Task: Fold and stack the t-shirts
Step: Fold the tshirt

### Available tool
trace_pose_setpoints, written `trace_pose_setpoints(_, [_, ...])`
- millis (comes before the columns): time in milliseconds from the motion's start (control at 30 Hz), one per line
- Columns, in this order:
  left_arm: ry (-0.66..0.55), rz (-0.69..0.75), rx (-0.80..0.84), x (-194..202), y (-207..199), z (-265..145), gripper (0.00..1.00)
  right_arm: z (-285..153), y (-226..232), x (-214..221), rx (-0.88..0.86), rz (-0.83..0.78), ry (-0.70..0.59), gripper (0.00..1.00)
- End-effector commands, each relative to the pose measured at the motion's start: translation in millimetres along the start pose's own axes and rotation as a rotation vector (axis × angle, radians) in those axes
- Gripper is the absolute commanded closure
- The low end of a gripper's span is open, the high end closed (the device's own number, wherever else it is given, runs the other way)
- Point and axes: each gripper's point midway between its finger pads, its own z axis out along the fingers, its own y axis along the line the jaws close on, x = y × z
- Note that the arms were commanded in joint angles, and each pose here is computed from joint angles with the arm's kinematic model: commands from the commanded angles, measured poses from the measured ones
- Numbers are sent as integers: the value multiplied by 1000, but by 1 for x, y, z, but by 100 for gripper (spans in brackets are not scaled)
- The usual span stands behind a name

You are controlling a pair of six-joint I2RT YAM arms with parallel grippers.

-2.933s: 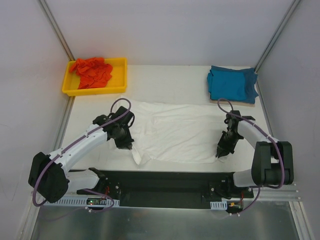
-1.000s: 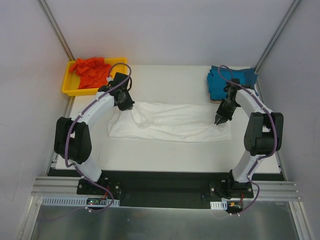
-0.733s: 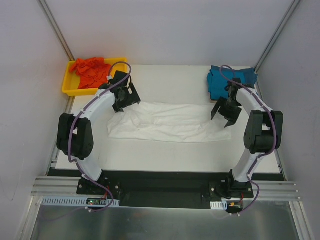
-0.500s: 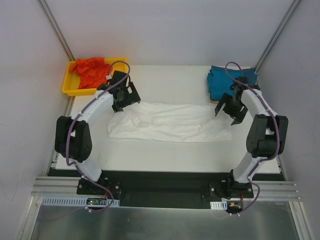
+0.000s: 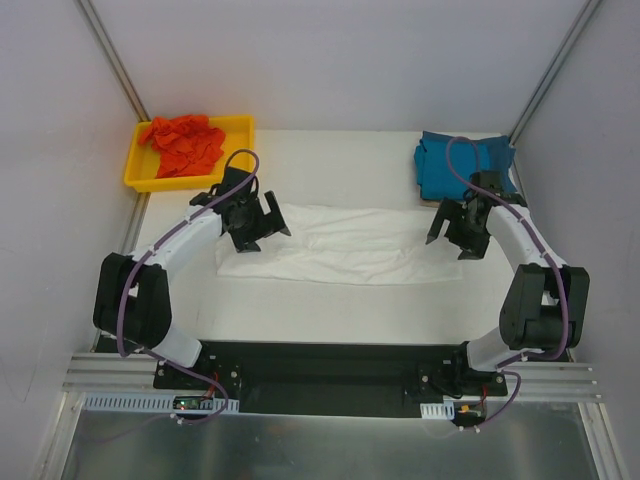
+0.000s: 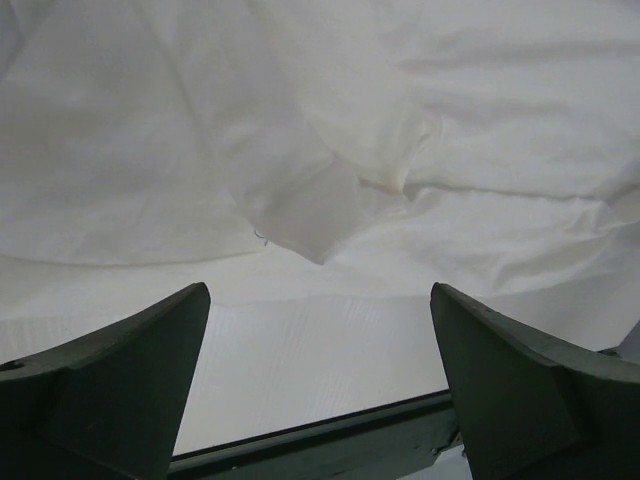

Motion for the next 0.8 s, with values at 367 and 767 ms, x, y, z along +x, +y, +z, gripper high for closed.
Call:
trace_pose_setpoints(367, [88, -16, -71, 10, -2, 53, 53, -13, -3, -6, 2, -53, -75, 3])
trace_pose_setpoints(767, [31, 86, -61, -10, -26, 59, 100, -13, -9, -6, 33, -47, -73, 3])
